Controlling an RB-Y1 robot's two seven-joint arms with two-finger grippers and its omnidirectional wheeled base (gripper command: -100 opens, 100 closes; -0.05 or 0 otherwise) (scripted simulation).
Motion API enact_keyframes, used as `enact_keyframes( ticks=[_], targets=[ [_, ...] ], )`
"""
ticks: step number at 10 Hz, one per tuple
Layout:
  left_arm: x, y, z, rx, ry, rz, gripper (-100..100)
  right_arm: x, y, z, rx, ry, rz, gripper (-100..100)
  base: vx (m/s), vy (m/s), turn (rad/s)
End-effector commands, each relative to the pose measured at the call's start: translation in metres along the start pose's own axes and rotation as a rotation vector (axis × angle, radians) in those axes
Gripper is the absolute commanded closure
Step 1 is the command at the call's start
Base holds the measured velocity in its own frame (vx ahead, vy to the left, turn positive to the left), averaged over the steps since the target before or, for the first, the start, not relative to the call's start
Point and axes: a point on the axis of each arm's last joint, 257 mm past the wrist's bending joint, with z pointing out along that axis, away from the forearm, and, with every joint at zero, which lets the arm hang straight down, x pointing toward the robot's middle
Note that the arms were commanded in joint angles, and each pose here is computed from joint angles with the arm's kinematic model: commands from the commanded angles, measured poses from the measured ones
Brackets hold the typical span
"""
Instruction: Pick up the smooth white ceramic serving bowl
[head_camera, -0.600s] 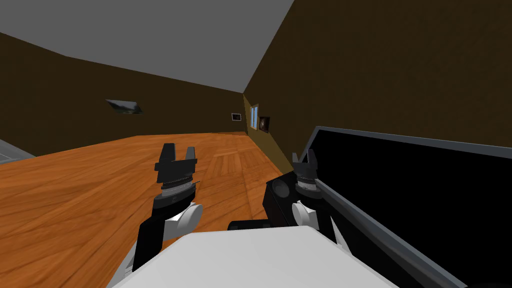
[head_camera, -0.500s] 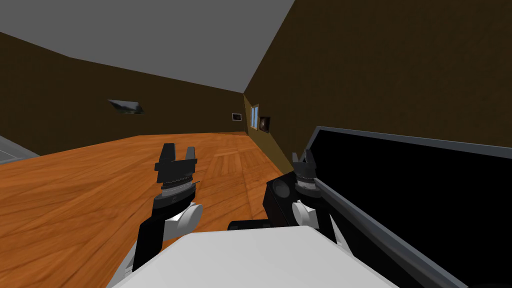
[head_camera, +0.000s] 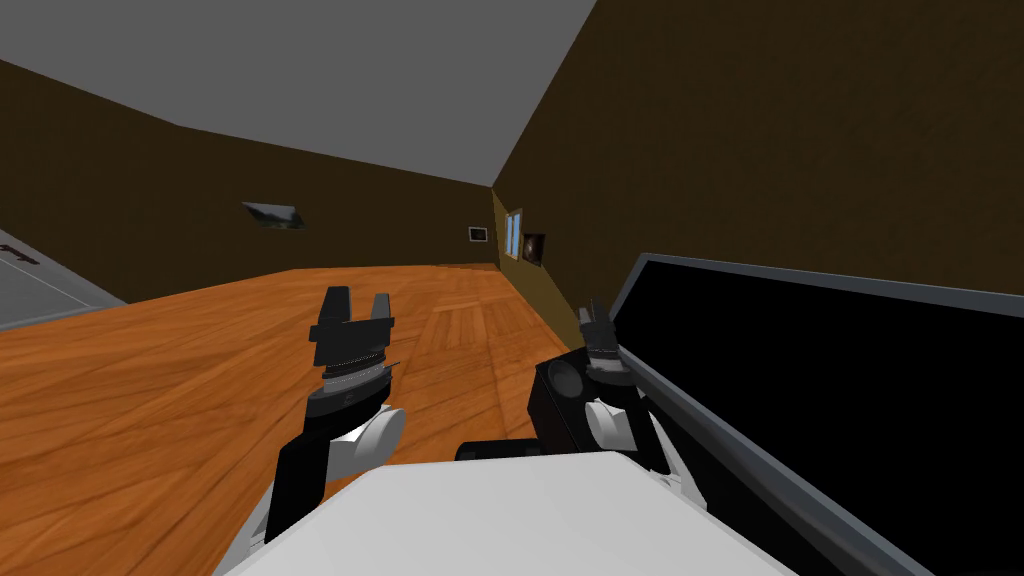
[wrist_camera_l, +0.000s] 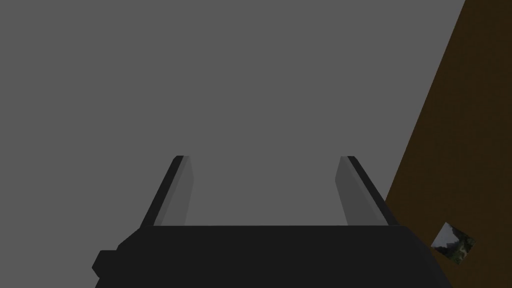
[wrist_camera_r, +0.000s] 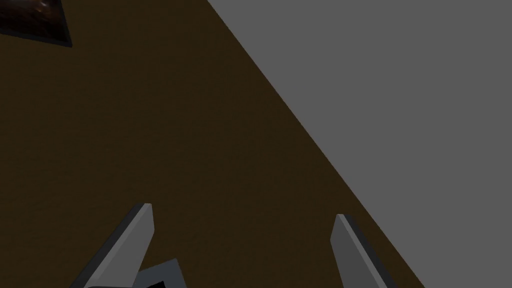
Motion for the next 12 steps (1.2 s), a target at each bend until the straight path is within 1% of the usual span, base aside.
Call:
enact_keyframes(
  ticks=[1,2,3,4,5,6,7,8,9,10,11,12],
  targets=[
    [0.000,0.000,0.000,0.000,0.000,0.000,0,0.005,-0.013,0.001,0.038,0.023,-0.061,-100,-0.003,0.002,0.072],
    [0.000,0.000,0.000,0.000,0.000,0.000,0,0.008,-0.023,0.001,0.067,0.042,-0.102,-100,-0.005,0.001,0.094],
    [0.000,0.000,0.000,0.000,0.000,0.000,0,0.009,-0.026,0.001,0.075,0.044,-0.115,-100,-0.004,0.000,0.036],
    [0.000,0.000,0.000,0.000,0.000,0.000,0,0.012,-0.038,0.001,0.110,0.066,-0.167,-100,-0.004,0.001,0.081],
    [0.000,0.000,0.000,0.000,0.000,0.000,0,0.012,-0.040,0.001,0.115,0.067,-0.173,-100,-0.003,-0.001,0.047],
    [0.000,0.000,0.000,0.000,0.000,0.000,0,0.015,-0.055,0.000,0.156,0.092,-0.229,-100,-0.004,0.001,0.089],
    [0.000,0.000,0.000,0.000,0.000,0.000,0,0.015,-0.055,0.000,0.157,0.092,-0.234,-100,-0.003,0.000,0.051],
    [0.000,0.000,0.000,0.000,0.000,0.000,0,0.018,-0.071,-0.001,0.200,0.119,-0.294,-100,-0.003,0.002,0.101],
    [0.000,0.000,0.000,0.000,0.000,0.000,0,0.018,-0.071,-0.001,0.201,0.120,-0.299,-100,-0.002,-0.001,0.042],
    [0.000,0.000,0.000,0.000,0.000,0.000,0,0.020,-0.086,-0.003,0.240,0.148,-0.360,-100,-0.003,0.003,0.090],
    [0.000,0.000,0.000,0.000,0.000,0.000,0,0.020,-0.088,-0.004,0.248,0.151,-0.366,-100,-0.002,-0.001,0.048],
    [0.000,0.000,0.000,0.000,0.000,0.000,0,0.022,-0.104,-0.007,0.287,0.180,-0.422,-100,-0.003,0.002,0.082]
  ],
)
